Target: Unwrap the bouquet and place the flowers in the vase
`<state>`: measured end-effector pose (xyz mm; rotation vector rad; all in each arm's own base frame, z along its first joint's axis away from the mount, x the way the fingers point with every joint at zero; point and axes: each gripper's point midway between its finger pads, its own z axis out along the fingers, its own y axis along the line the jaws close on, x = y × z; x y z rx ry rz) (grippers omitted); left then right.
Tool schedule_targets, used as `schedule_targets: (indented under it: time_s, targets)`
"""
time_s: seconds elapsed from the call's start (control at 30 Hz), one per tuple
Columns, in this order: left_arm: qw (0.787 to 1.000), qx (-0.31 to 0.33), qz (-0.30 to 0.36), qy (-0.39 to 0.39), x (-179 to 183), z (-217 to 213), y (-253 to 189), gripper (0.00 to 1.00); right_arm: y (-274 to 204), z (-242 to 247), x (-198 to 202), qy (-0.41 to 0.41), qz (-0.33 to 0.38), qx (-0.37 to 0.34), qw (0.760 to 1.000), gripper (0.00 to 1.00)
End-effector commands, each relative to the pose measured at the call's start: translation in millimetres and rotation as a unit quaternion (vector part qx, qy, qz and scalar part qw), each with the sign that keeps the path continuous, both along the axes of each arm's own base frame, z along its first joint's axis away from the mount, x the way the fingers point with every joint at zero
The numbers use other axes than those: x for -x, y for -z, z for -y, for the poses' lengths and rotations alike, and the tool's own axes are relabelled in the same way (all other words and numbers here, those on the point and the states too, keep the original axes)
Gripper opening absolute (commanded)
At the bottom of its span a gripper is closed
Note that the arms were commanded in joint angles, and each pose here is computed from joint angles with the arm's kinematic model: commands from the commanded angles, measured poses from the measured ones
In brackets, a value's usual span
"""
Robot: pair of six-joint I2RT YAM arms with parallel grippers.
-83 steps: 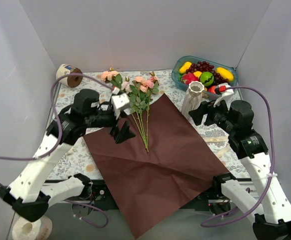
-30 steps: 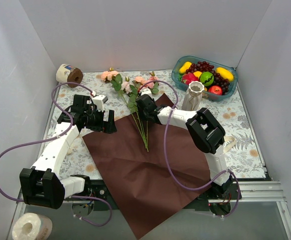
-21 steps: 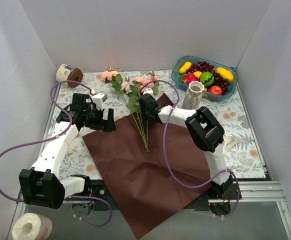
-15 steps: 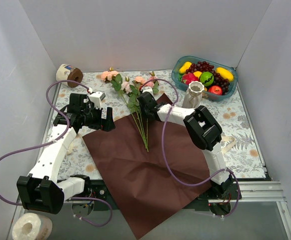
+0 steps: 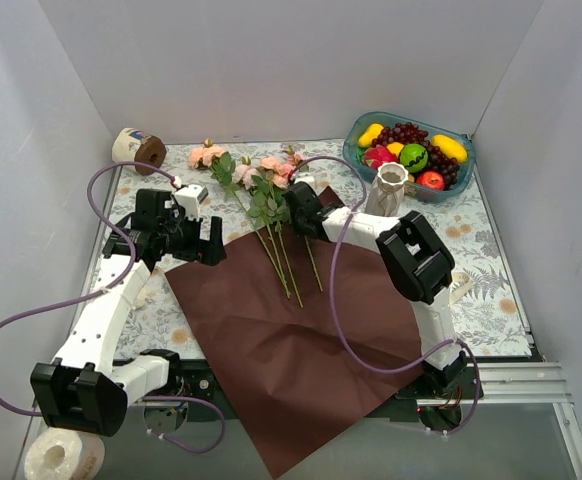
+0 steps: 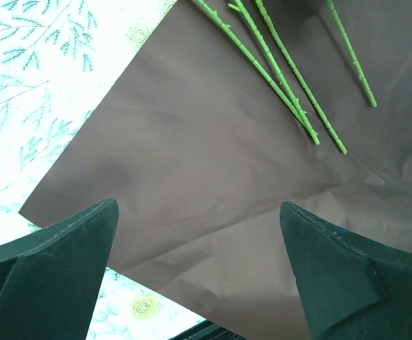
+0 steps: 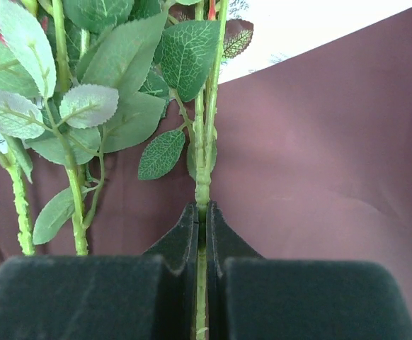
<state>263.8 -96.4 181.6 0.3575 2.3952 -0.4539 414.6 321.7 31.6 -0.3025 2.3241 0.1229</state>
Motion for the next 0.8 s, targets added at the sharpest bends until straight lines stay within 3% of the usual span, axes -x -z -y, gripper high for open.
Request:
schedule_targets:
  time_s: [0.0,0.23,0.47,0.6,0.63,0.77]
  targets:
    - [1.0,-0.009,0.026,0.004,6.4,-5.1,-12.9,0.98,-64.2,9.8,-7.3,0.019,0.054,-0.027,0.998,0.01]
    - [0.999,-0.012,0.033,0.012,9.8,-5.6,-25.7,0.98,-148.1,39.3,-18.7,0.048,0.123,-0.067,0.989,0.01]
    - [0.999,-0.012,0.034,0.007,7.2,-5.7,-30.6,0.98,-299.1,51.5,-32.0,0.034,0.266,-0.146,0.952,0.01]
    - [0.999,-0.01,0.036,0.011,6.0,-4.6,-33.9,0.98,-415.5,69.9,-4.5,-0.006,0.423,-0.193,0.885,0.01]
    - [0.999,-0.011,0.035,0.011,5.1,-4.6,-33.9,0.98,-454.3,75.6,5.1,-0.008,0.487,-0.22,0.845,0.01]
    - [0.999,-0.012,0.04,0.019,2.4,-3.5,-33.6,0.98,-515.8,108.9,36.2,-0.001,0.611,-0.201,0.765,0.01]
